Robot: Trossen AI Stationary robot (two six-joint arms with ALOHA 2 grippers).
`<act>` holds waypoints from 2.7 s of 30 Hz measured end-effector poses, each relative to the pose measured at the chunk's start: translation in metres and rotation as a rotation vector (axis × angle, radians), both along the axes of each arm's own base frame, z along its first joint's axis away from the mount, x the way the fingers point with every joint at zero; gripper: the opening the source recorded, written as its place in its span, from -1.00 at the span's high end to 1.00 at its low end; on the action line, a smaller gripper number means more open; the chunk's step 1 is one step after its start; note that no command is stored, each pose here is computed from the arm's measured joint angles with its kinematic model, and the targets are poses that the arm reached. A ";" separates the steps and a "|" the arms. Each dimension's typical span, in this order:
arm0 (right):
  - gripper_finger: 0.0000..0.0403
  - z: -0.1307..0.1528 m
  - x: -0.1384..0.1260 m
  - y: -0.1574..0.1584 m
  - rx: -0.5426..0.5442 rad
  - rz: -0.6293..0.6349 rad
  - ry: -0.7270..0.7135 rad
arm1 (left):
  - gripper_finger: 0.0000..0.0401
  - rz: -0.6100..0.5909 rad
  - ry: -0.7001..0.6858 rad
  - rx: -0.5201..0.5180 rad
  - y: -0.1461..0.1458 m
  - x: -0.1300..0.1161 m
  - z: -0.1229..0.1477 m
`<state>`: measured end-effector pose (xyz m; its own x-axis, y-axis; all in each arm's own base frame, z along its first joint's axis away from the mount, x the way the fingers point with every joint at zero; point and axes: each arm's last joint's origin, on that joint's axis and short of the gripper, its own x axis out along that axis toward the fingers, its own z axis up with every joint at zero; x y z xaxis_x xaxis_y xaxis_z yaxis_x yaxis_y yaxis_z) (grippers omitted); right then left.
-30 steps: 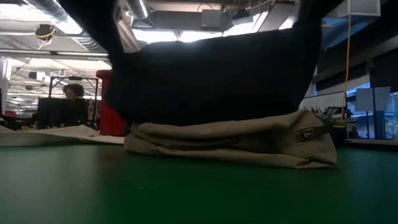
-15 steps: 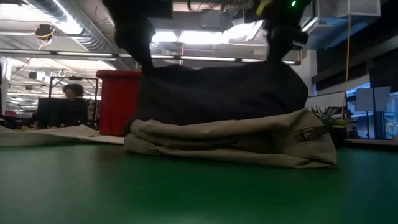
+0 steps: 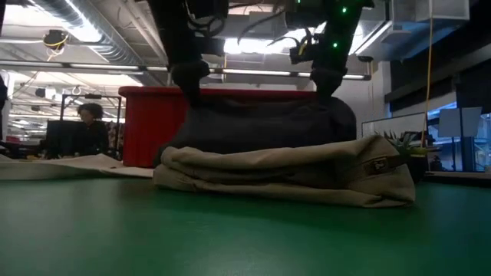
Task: Fold Laundry from Bin
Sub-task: Fold the black shorts from the red laundry bin
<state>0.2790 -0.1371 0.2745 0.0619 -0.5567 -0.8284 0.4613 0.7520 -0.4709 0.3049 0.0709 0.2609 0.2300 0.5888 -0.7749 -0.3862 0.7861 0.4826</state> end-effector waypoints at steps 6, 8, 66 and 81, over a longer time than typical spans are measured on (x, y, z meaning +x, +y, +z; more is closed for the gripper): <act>0.97 -0.001 -0.011 -0.024 0.104 -0.055 -0.071 | 0.99 0.004 -0.050 -0.048 0.021 0.000 0.001; 0.97 -0.001 -0.013 -0.028 0.144 -0.054 -0.100 | 0.97 0.015 -0.053 -0.058 0.026 -0.001 0.001; 0.03 -0.069 -0.019 0.091 0.147 0.335 0.024 | 0.19 -0.200 -0.126 -0.294 -0.059 0.013 -0.010; 0.03 -0.063 -0.007 0.136 -0.035 0.397 -0.071 | 0.19 -0.116 -0.132 -0.244 -0.083 -0.001 -0.053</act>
<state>0.2722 -0.0009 0.2114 0.3340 -0.5060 -0.7952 0.1706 0.8622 -0.4770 0.3040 -0.0124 0.2075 0.3930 0.3527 -0.8492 -0.3338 0.9152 0.2257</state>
